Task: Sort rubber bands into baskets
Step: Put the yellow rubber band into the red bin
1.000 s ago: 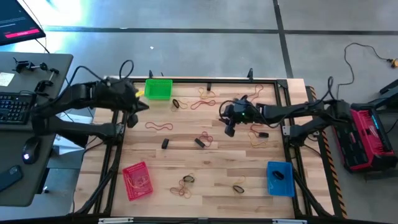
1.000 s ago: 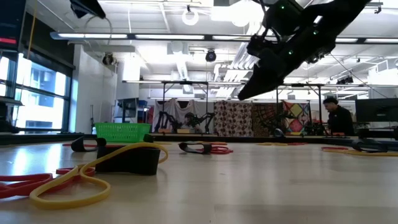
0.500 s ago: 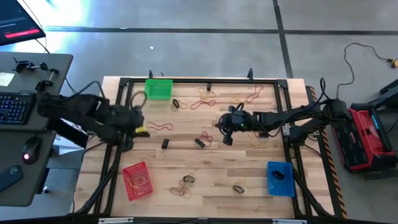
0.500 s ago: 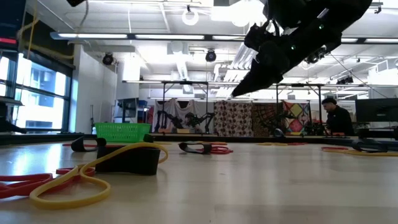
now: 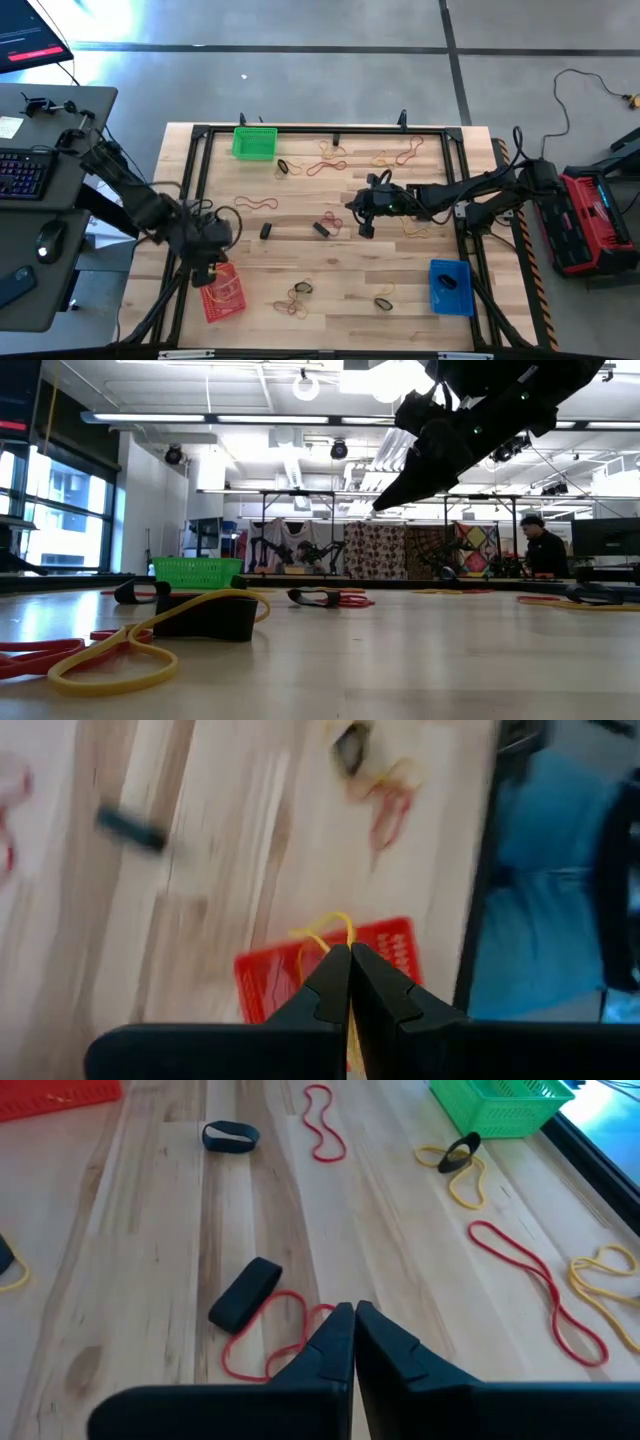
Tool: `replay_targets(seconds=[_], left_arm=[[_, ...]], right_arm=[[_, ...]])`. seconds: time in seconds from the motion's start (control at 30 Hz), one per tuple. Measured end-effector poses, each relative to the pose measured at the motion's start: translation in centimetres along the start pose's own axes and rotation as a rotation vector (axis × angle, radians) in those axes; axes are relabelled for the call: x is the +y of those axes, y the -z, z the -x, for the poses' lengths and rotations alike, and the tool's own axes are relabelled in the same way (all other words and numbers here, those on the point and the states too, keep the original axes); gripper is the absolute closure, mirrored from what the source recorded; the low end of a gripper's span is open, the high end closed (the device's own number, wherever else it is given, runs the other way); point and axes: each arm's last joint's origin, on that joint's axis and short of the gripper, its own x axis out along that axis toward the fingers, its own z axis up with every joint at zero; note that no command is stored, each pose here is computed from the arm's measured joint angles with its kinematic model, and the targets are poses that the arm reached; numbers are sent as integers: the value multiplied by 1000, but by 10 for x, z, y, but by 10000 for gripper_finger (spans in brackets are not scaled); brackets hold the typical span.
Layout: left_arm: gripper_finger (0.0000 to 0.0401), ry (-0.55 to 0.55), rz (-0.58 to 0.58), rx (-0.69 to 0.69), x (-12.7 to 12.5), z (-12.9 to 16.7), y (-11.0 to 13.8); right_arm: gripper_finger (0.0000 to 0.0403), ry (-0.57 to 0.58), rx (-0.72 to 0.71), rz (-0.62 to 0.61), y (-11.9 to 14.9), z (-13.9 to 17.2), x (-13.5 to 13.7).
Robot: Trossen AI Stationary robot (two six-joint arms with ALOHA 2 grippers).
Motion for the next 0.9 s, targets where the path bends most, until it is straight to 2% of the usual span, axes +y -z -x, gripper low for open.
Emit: replay_targets(seconds=[0.23, 0.53, 0.73, 0.9], left_arm=[[401, -54, 104, 58, -4, -34, 24], [401, 7, 188, 98, -3, -74, 41], [400, -77, 204, 183, -1, -98, 48], [381, -94, 205, 227, -7, -112, 49]], right_arm=[[403, 0, 1, 0, 0, 0, 0], [403, 0, 2, -19, 0, 0, 0], [403, 0, 5, -18, 0, 0, 0], [403, -1, 6, -18, 1, 0, 0]])
